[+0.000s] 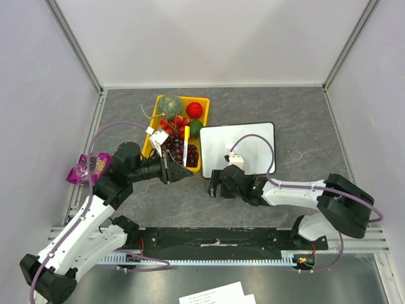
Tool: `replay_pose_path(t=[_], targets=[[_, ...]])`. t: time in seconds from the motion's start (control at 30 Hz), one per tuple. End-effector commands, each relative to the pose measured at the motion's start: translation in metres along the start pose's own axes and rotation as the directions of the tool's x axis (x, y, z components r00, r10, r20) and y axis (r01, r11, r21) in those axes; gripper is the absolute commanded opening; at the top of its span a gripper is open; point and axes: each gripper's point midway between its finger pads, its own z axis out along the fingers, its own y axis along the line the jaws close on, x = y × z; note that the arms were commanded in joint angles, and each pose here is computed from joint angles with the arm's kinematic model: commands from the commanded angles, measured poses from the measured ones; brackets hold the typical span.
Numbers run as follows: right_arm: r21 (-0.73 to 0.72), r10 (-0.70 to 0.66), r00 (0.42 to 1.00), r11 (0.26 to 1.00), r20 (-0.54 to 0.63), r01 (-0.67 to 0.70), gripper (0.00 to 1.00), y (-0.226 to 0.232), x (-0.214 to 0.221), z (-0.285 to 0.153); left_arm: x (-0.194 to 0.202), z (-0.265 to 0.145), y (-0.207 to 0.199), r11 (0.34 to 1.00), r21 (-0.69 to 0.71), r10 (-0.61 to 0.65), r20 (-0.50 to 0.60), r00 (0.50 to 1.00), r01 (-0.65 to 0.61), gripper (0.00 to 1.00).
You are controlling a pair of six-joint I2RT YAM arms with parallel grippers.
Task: Write a sentence on the whiteboard
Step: Move the whiteboard to the center of the board.
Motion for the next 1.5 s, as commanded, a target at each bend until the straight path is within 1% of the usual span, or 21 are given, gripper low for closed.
replay_pose_path(t=[0.0, 0.1, 0.17, 0.23, 0.37, 0.47, 0.57, 0.6, 0.7, 0.77, 0.83, 0.87, 0.97, 1.07, 1.13, 1.2, 1.27, 1.4, 1.47], targets=[[0.013, -0.031, 0.998, 0.999, -0.054, 0.032, 0.98, -0.014, 0.012, -0.024, -0.005, -0.002, -0.005, 1.0, 0.01, 0.009, 0.011, 1.0, -0.009, 0.02], [-0.038, -0.071, 0.997, 0.997, -0.027, 0.07, 0.98, -0.005, -0.001, -0.043, -0.006, -0.002, -0.005, 1.0, 0.011, 0.008, 0.01, 1.0, -0.008, 0.02], [-0.077, -0.103, 0.994, 0.992, 0.02, 0.105, 0.98, 0.005, -0.017, -0.058, -0.005, -0.002, -0.005, 1.0, 0.012, 0.009, 0.006, 1.0, -0.009, 0.02], [-0.137, -0.127, 0.987, 0.981, 0.094, 0.14, 0.98, 0.02, -0.038, -0.078, -0.004, -0.002, -0.006, 1.0, 0.017, 0.016, 0.0, 1.0, -0.016, 0.02], [-0.193, -0.218, 0.948, 0.945, 0.234, 0.265, 0.98, 0.039, -0.084, -0.112, -0.004, -0.002, -0.01, 0.998, 0.041, 0.038, -0.013, 0.999, -0.038, 0.02], [-0.279, -0.247, 0.927, 0.904, 0.283, 0.325, 0.98, 0.057, -0.113, -0.134, -0.005, -0.001, -0.014, 0.997, 0.061, 0.056, -0.03, 0.998, -0.054, 0.02], [-0.398, -0.28, 0.908, 0.829, 0.312, 0.392, 0.98, 0.078, -0.131, -0.155, -0.005, 0.0, -0.016, 0.994, 0.084, 0.076, -0.053, 0.996, -0.072, 0.02], [-0.465, -0.292, 0.902, 0.781, 0.319, 0.418, 0.98, 0.091, -0.132, -0.165, -0.004, 0.0, -0.018, 0.992, 0.097, 0.083, -0.061, 0.995, -0.077, 0.02], [-0.582, -0.29, 0.889, 0.677, 0.353, 0.452, 0.98, 0.109, -0.141, -0.185, -0.002, 0.002, -0.022, 0.988, 0.13, 0.093, -0.083, 0.992, -0.082, 0.02], [-0.647, -0.276, 0.891, 0.614, 0.36, 0.452, 0.98, 0.12, -0.144, -0.194, -0.001, 0.003, -0.027, 0.982, 0.168, 0.101, -0.099, 0.99, -0.084, 0.02], [-0.701, -0.254, 0.897, 0.56, 0.363, 0.442, 0.96, 0.129, -0.147, -0.2, 0.001, 0.003, -0.032, 0.974, 0.21, 0.113, -0.112, 0.987, -0.088, 0.02], [-0.725, -0.239, 0.898, 0.53, 0.37, 0.44, 0.94, 0.135, -0.15, -0.203, 0.002, 0.003, -0.036, 0.968, 0.235, 0.119, -0.125, 0.985, -0.087, 0.02], [-0.806, -0.207, 0.916, 0.435, 0.344, 0.402, 0.84, 0.152, -0.15, -0.211, 0.007, 0.004, -0.049, 0.947, 0.301, 0.16, -0.146, 0.976, -0.11, 0.02], [-0.855, -0.203, 0.922, 0.349, 0.331, 0.384, 0.8, 0.163, -0.147, -0.218, 0.012, 0.007, -0.058, 0.934, 0.338, 0.184, -0.172, 0.968, -0.118, 0.02], [-0.875, -0.213, 0.923, 0.307, 0.32, 0.374, 0.77, 0.166, -0.144, -0.222, 0.016, 0.01, -0.061, 0.929, 0.351, 0.19, -0.187, 0.964, -0.115, 0.02], [-0.882, -0.22, 0.923, 0.291, 0.316, 0.371, 0.74, 0.168, -0.142, -0.223, 0.022, 0.014, -0.065, 0.922, 0.37, 0.201, -0.21, 0.957, -0.113, 0.02], [-0.888, -0.247, 0.922, 0.282, 0.298, 0.362, 0.68, 0.167, -0.138, -0.223, 0.025, 0.017, -0.069, 0.917, 0.382, 0.215, -0.222, 0.951, -0.118, 0.02], [-0.893, -0.293, 0.915, 0.274, 0.276, 0.357, 0.61, 0.161, -0.127, -0.224, 0.028, 0.021, -0.071, 0.914, 0.387, 0.222, -0.233, 0.947, -0.119, 0.02], [-0.892, -0.318, 0.912, 0.281, 0.26, 0.353, 0.57, 0.157, -0.121, -0.223, 0.028, 0.021, -0.071, 0.914, 0.388, 0.224, -0.231, 0.947, -0.122, 0.02]])
